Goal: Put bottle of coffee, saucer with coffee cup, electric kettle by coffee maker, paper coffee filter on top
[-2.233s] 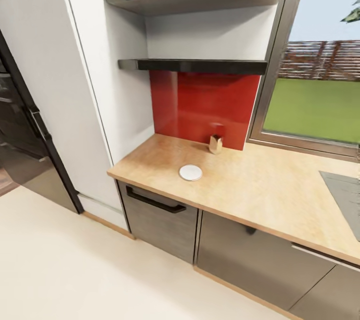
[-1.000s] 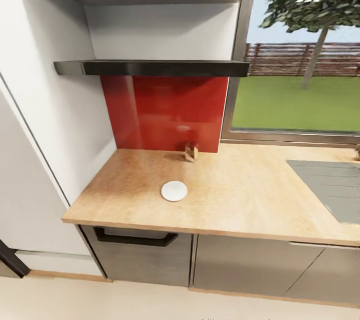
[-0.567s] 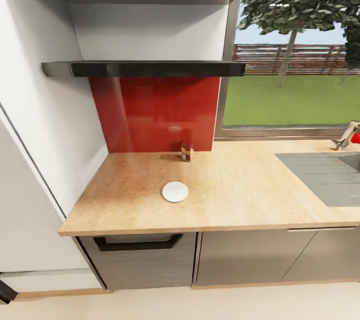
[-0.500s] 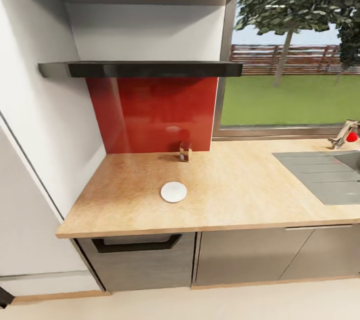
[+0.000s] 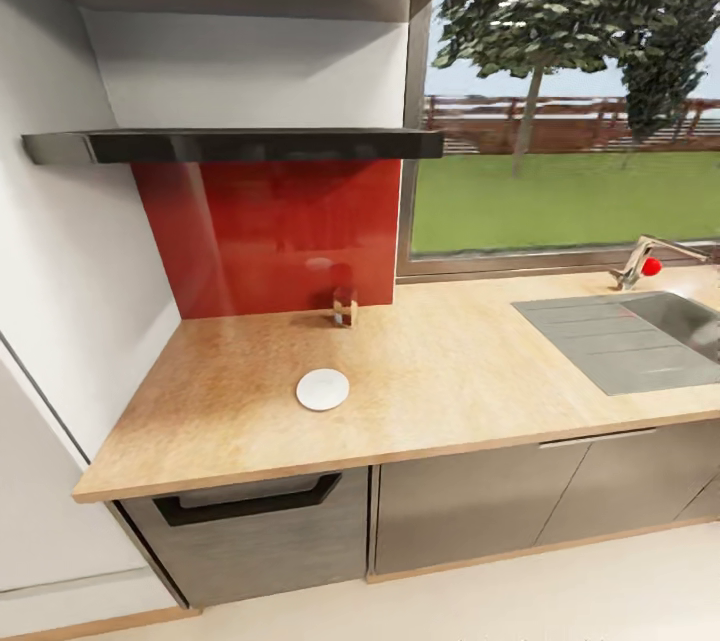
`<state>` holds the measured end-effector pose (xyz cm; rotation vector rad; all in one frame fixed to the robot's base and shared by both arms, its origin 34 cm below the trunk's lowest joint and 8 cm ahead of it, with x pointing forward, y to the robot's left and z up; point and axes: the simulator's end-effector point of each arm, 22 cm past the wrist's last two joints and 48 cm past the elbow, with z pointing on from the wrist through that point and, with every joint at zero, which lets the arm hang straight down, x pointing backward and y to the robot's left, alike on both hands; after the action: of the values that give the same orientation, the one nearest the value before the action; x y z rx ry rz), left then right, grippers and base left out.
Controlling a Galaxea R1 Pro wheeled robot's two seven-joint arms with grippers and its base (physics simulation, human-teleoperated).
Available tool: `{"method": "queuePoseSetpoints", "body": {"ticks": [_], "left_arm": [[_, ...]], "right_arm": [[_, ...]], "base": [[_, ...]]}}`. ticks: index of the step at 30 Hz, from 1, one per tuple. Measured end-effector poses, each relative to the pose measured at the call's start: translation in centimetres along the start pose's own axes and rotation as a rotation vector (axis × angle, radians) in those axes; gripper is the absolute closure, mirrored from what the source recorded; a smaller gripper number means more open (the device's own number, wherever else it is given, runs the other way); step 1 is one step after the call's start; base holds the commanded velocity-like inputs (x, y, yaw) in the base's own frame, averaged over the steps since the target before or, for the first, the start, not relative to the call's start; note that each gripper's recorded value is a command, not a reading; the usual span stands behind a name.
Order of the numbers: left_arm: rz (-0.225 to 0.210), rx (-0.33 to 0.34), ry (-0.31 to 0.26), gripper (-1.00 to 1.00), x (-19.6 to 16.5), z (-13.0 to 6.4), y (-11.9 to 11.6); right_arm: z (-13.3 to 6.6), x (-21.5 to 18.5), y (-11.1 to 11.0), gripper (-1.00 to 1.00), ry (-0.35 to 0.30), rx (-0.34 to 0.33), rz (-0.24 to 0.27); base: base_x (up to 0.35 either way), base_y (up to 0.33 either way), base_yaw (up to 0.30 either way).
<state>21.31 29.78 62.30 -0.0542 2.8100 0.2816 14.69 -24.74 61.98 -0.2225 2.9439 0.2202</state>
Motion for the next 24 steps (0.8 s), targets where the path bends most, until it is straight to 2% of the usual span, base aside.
{"method": "queuePoseSetpoints", "body": {"ticks": [10,13,16,17,19,20,21,23,24], "left_arm": [[-0.002,0.008,-0.002,-1.0,-0.1,0.0,-0.6],[0.014,0.021,-0.017,-1.0,-0.9,0.1,-1.1],[0.018,0.025,-0.042,-1.0,-2.3,0.4,-1.1],[0.014,0.03,-0.06,-1.0,-3.2,0.5,-1.4],[-0.006,0.055,-0.143,-1.0,-7.7,0.9,-2.5],[-0.016,0.063,-0.169,-1.0,-9.2,1.0,-2.9],[-0.032,0.083,-0.223,-1.0,-12.0,0.9,-3.6],[-0.072,0.152,-0.371,-1.0,-19.2,-0.2,-5.7],[-0.081,0.17,-0.401,-1.0,-20.6,-0.6,-6.2]], "right_arm": [[0.0,-0.4,-0.2,-1.0,-0.008,0.003,0.0],[-0.1,-0.4,-0.8,-1.0,-0.008,0.012,-0.005],[0.0,-3.1,-1.8,-1.0,-0.063,0.03,-0.02],[0.0,-5.1,-2.4,-1.0,-0.103,0.042,-0.034],[-0.4,-9.5,-3.6,-1.0,-0.193,0.068,-0.06],[-0.6,-10.7,-3.8,-1.0,-0.216,0.074,-0.067],[-1.0,-12.7,-4.3,-1.0,-0.259,0.086,-0.078],[-2.1,-17.4,-4.8,-1.0,-0.356,0.098,-0.108],[-2.3,-18.2,-4.7,-1.0,-0.373,0.094,-0.116]], "base": [[-0.039,0.0,-0.002],[-0.036,0.0,0.0],[-0.009,0.0,0.0],[-0.004,0.0,0.0],[-0.002,0.0,0.0],[0.0,0.0,0.0],[0.0,0.0,0.0],[0.0,0.0,0.0],[0.0,0.0,0.0]]}}
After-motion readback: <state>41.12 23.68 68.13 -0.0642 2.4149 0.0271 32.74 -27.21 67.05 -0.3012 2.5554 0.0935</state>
